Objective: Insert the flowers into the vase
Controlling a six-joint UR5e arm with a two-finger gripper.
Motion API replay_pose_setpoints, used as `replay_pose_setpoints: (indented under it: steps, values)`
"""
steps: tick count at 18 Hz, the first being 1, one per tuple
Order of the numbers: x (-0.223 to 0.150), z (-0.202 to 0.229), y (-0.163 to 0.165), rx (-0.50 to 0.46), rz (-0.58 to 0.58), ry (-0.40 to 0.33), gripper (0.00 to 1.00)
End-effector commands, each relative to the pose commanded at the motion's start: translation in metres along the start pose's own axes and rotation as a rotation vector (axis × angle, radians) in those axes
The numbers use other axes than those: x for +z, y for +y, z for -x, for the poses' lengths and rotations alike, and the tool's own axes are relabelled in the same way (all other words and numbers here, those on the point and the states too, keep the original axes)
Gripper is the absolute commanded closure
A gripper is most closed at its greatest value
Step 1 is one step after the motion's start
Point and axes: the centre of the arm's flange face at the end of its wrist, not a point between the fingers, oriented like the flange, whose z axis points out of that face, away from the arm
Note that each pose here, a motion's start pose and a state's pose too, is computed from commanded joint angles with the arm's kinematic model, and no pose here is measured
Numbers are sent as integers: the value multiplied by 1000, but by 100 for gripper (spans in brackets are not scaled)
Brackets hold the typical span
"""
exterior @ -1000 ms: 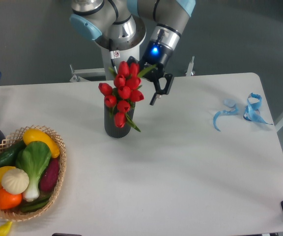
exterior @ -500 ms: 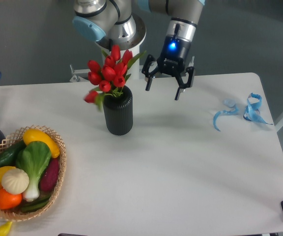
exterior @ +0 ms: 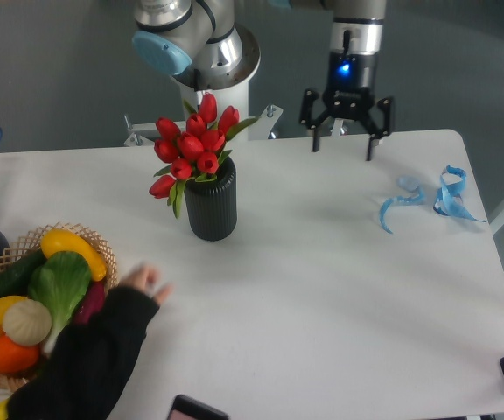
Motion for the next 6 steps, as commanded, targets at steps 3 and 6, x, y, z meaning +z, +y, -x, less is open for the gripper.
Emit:
replay_pose_setpoints:
  steps: [3,6]
  values:
    - [11,10,-15,39,84,51,0]
    - [6,27,-23,45,201,125,0]
